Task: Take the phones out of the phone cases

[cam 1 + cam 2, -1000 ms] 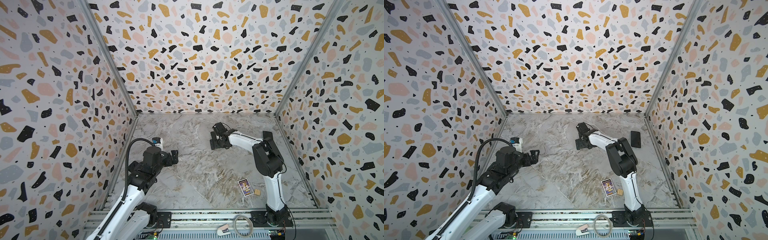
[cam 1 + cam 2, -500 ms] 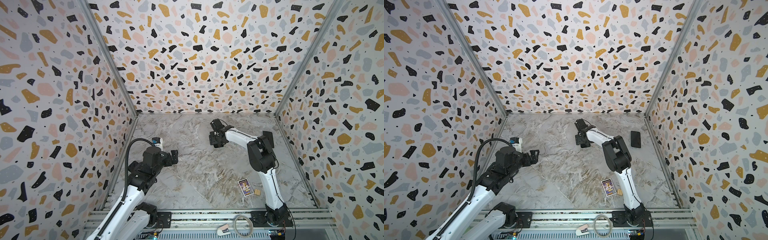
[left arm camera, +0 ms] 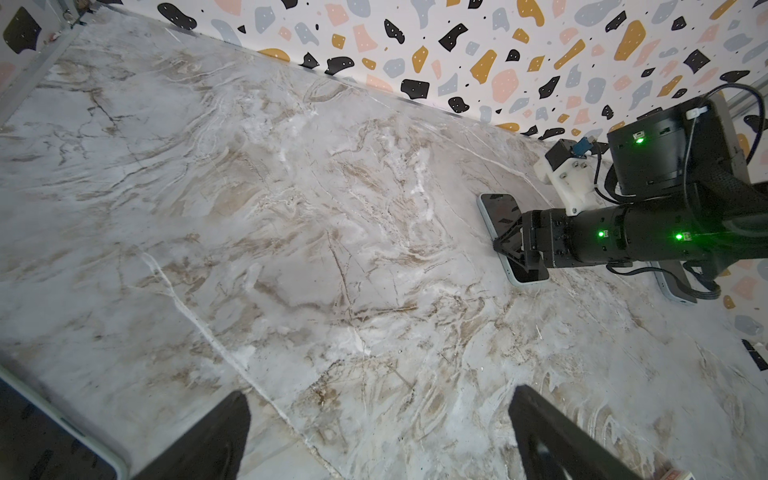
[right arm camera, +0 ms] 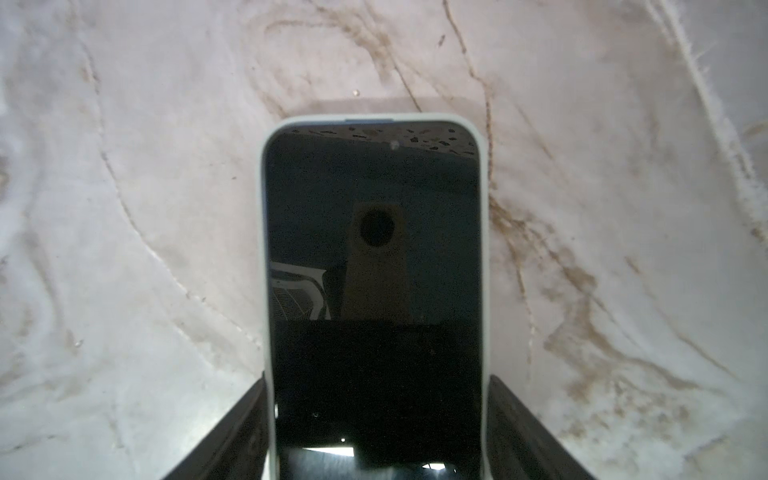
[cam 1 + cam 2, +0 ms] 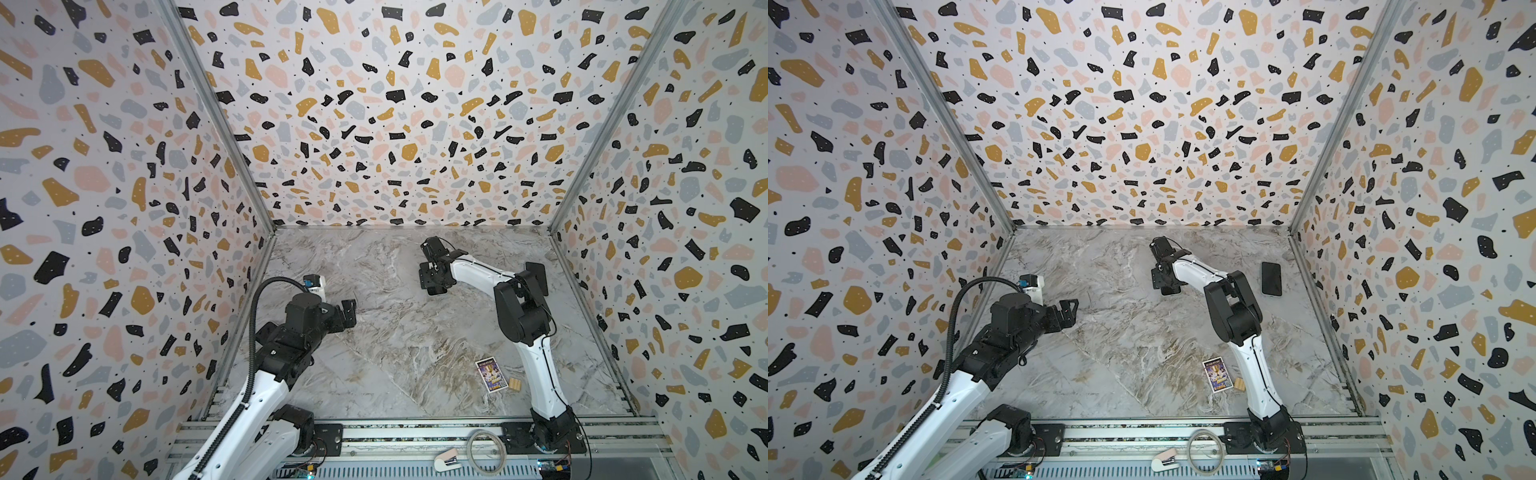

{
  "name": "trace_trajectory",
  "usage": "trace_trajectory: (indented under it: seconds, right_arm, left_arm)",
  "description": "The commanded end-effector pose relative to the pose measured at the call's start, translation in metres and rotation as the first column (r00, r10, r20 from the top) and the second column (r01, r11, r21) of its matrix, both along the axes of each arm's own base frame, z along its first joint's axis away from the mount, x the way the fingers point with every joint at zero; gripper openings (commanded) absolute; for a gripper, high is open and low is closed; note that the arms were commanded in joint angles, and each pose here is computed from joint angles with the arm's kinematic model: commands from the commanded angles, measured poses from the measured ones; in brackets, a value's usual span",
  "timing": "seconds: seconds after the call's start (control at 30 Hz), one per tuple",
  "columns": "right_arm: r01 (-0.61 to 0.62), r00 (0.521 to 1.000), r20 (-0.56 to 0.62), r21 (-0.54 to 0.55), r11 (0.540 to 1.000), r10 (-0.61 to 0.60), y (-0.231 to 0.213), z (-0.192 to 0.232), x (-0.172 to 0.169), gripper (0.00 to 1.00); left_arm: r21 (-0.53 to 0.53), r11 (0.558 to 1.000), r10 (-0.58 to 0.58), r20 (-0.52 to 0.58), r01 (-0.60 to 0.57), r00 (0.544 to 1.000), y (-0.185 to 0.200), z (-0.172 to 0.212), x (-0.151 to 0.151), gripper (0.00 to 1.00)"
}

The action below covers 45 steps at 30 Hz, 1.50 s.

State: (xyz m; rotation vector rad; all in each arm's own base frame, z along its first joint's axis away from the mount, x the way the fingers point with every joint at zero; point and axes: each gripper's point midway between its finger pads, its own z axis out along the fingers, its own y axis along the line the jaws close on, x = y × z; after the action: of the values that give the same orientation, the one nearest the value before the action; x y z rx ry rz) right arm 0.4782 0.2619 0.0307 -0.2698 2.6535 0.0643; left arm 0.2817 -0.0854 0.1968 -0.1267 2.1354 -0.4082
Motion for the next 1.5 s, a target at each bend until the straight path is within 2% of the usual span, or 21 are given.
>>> trace_trajectory:
  seconds: [0.0, 0.2, 0.3, 0.63, 0.7, 1.0, 1.23, 1.47]
  right_arm:
    - [-0.001, 0.999, 0.043, 0.003, 1.0, 0.001, -0.005, 0.024, 0.001, 0.52]
    - [-0.015, 0.997, 0.071, 0.017, 1.0, 0.014, -0.006, 0.034, -0.001, 0.42]
    - [-0.025, 0.996, 0.089, 0.04, 0.999, 0.021, -0.005, 0.038, -0.005, 0.42]
    - [-0.053, 0.989, 0.145, 0.085, 0.995, 0.04, -0.01, 0.059, -0.022, 0.34]
    - [-0.062, 0.987, 0.151, 0.098, 0.993, 0.047, -0.009, 0.064, -0.027, 0.31]
    - [-0.128, 0.977, 0.186, 0.14, 0.982, 0.1, 0.0, 0.089, -0.051, 0.31]
    - [-0.222, 0.958, 0.218, 0.139, 0.965, 0.189, 0.021, 0.111, -0.08, 0.31]
    - [-0.342, 0.922, 0.244, 0.144, 0.929, 0.301, 0.047, 0.128, -0.113, 0.3]
  left_arm:
    - [-0.093, 0.995, -0.031, 0.018, 0.032, 0.999, -0.014, 0.0, 0.004, 1.0]
    - [-0.244, 0.966, -0.075, 0.033, 0.08, 0.997, -0.036, 0.001, 0.01, 1.0]
    - [-0.293, 0.953, -0.072, 0.038, 0.08, 0.997, -0.041, 0.002, 0.013, 1.0]
    - [-0.543, 0.834, -0.094, 0.044, 0.103, 0.995, -0.074, 0.002, 0.024, 1.0]
    - [-0.573, 0.813, -0.096, 0.045, 0.104, 0.994, -0.079, 0.003, 0.026, 1.0]
    - [-0.666, 0.737, -0.129, 0.033, 0.118, 0.991, -0.11, 0.001, 0.038, 1.0]
    - [-0.717, 0.686, -0.176, 0.003, 0.125, 0.984, -0.133, -0.01, 0.052, 1.0]
    - [-0.775, 0.614, -0.239, 0.004, 0.154, 0.971, -0.154, -0.011, 0.06, 1.0]
